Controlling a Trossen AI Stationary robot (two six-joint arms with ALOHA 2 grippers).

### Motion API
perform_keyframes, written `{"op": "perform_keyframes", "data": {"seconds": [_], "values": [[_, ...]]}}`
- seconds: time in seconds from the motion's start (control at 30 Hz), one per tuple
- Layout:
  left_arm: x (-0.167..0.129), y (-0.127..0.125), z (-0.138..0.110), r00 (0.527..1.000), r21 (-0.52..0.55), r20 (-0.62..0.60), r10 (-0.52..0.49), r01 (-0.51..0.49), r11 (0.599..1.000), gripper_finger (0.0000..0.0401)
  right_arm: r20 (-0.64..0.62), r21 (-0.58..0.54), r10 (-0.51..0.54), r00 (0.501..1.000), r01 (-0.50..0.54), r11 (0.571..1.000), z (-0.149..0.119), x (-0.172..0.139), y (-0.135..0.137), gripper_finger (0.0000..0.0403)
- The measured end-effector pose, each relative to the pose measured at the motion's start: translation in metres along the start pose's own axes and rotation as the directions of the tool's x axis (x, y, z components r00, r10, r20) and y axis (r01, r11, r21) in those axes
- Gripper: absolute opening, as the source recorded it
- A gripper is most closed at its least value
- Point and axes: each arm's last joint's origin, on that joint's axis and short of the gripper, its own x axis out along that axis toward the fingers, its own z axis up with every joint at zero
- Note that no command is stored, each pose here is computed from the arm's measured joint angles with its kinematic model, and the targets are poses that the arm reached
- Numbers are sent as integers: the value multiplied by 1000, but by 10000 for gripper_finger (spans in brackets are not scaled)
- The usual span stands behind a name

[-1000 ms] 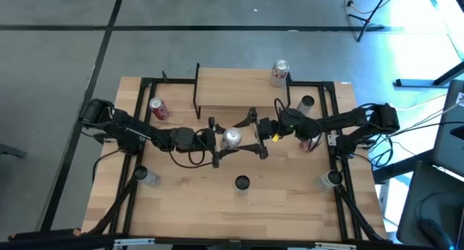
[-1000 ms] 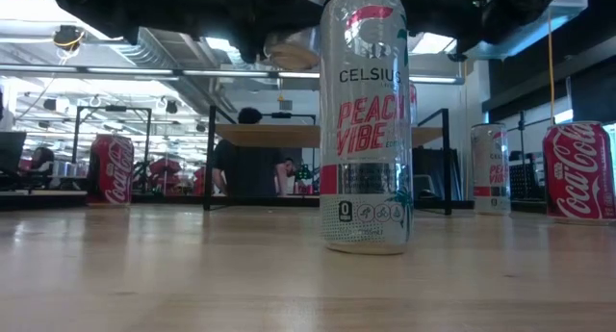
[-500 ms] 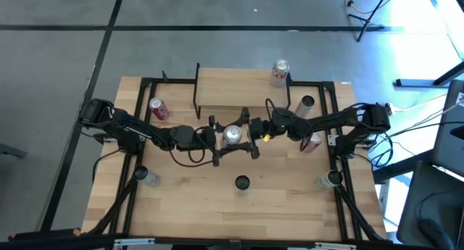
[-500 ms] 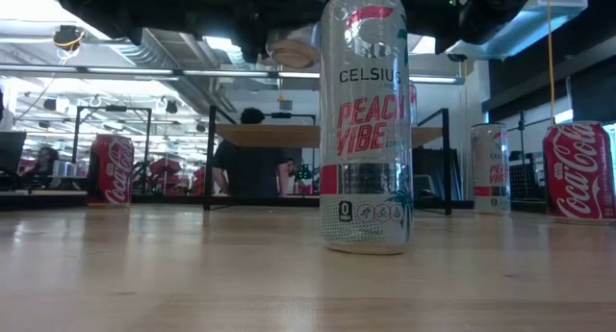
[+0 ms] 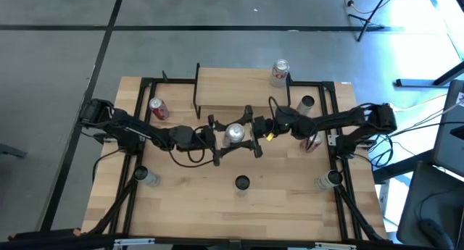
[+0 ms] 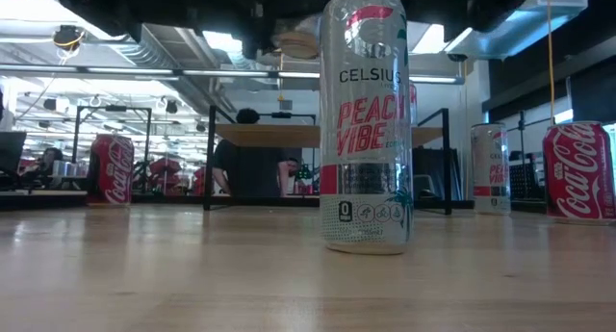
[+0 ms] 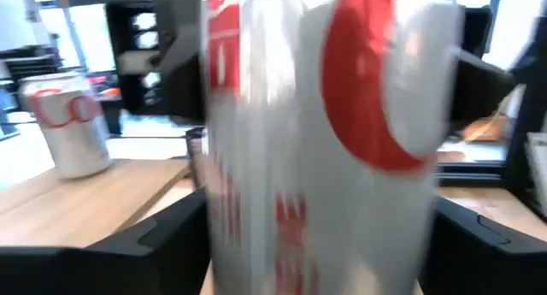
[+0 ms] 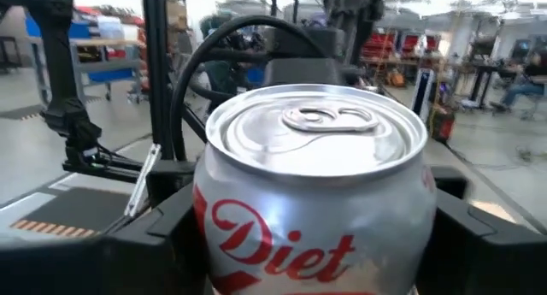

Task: Place canned beverage on shelf
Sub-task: Put the red-silver soda can on the shelf aligned with the other red-silver soda can

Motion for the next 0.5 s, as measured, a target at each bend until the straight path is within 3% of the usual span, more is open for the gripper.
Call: {"op": "perform_keyframes", "data": {"seconds": [0.2, 0.5], "values": [[-3, -4, -2, 995, 37, -20, 100, -99, 994, 343, -35, 6, -60, 998, 60, 998, 23, -24, -14, 271], [-6, -9, -13, 990, 74, -129, 64, -55, 996, 345, -168, -46, -248, 954, 243, 969, 61, -94, -36, 271]]}}
